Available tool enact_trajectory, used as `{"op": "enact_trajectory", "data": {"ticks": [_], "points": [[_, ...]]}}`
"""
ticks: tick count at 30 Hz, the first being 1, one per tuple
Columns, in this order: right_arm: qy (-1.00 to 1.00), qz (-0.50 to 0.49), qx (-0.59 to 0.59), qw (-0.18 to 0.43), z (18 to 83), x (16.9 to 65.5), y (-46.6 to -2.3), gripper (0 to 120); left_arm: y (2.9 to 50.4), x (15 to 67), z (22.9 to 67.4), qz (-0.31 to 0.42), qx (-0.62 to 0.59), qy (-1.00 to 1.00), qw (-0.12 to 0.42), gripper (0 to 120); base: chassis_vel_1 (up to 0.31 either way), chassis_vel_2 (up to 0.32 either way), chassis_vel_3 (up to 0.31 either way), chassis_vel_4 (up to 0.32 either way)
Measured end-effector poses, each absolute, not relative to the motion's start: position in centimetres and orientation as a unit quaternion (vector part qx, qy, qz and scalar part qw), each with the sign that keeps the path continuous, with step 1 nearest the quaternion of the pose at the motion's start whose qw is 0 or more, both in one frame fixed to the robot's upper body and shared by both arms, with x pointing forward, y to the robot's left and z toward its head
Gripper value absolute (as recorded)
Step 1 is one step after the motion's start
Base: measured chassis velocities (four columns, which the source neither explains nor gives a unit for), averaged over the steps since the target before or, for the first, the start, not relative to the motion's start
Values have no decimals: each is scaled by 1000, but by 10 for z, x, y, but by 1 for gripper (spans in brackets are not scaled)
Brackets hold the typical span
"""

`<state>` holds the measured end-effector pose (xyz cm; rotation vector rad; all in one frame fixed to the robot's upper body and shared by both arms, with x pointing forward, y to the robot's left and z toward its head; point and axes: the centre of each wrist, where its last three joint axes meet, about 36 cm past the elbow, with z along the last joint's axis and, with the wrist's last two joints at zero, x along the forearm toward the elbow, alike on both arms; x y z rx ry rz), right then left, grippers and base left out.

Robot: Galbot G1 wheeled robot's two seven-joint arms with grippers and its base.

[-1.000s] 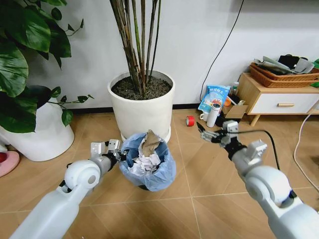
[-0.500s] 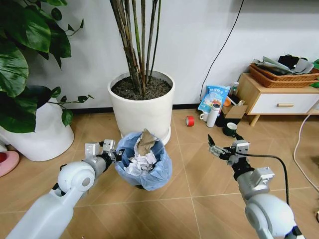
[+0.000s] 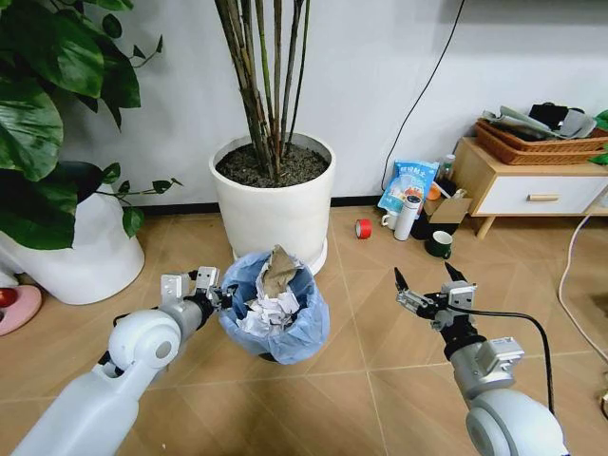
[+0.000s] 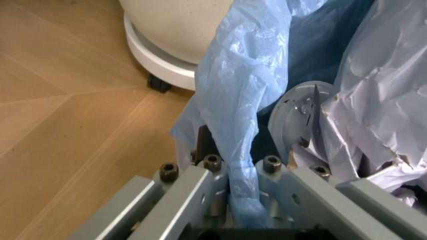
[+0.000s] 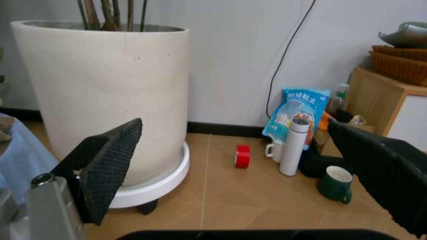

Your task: Pick up the trash bin and place the garbage on the floor into it.

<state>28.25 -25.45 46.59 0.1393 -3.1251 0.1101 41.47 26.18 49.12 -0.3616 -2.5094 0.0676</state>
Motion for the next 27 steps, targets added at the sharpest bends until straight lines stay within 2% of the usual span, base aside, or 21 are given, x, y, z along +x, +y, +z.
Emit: {"op": "enact_trajectory", "data": {"ticks": [11,27], "points": [[-998,37,42,5,464,275,-252,100,262,412,492,26,-135,-945,297,0,126,-62,-135,58],[-998,42,56,10,459,268,-244,100,263,411,492,30,-132,-945,296,0,197,-74,-188,71]]}}
